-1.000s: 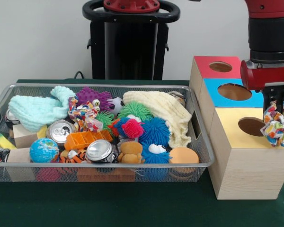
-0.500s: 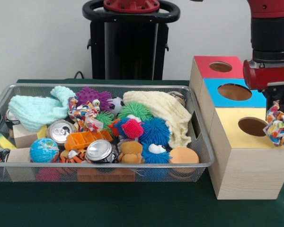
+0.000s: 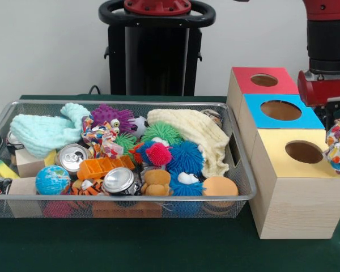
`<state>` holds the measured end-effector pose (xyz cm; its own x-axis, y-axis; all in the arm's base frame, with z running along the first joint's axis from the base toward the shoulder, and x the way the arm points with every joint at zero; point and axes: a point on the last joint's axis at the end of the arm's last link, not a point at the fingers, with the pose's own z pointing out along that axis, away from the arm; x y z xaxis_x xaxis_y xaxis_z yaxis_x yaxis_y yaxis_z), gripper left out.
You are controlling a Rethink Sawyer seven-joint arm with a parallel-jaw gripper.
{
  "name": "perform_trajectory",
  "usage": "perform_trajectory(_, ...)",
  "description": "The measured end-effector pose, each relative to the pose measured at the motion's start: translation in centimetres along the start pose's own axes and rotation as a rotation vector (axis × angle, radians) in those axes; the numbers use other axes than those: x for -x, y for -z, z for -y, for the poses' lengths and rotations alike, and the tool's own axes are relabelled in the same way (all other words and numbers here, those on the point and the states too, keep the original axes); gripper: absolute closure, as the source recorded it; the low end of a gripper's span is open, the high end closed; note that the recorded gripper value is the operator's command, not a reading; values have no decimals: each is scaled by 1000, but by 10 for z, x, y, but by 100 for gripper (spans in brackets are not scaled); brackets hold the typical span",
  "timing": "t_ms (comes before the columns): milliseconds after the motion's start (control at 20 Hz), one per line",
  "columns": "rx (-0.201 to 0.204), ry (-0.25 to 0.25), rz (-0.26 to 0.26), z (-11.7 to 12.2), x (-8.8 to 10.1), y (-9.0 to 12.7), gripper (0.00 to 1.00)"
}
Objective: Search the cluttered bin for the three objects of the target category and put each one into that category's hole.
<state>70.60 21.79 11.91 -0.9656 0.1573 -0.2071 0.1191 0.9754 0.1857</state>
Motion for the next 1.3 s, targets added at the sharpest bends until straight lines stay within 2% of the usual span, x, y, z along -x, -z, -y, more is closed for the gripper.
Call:
perform_trajectory(300, 11, -7, -33, -5, -5, 0, 100)
perform_trajectory(750, 18, 13, -137, -24, -29, -1, 100)
perform_trajectory(1300, 10, 5, -150, -19, -33, -9, 100)
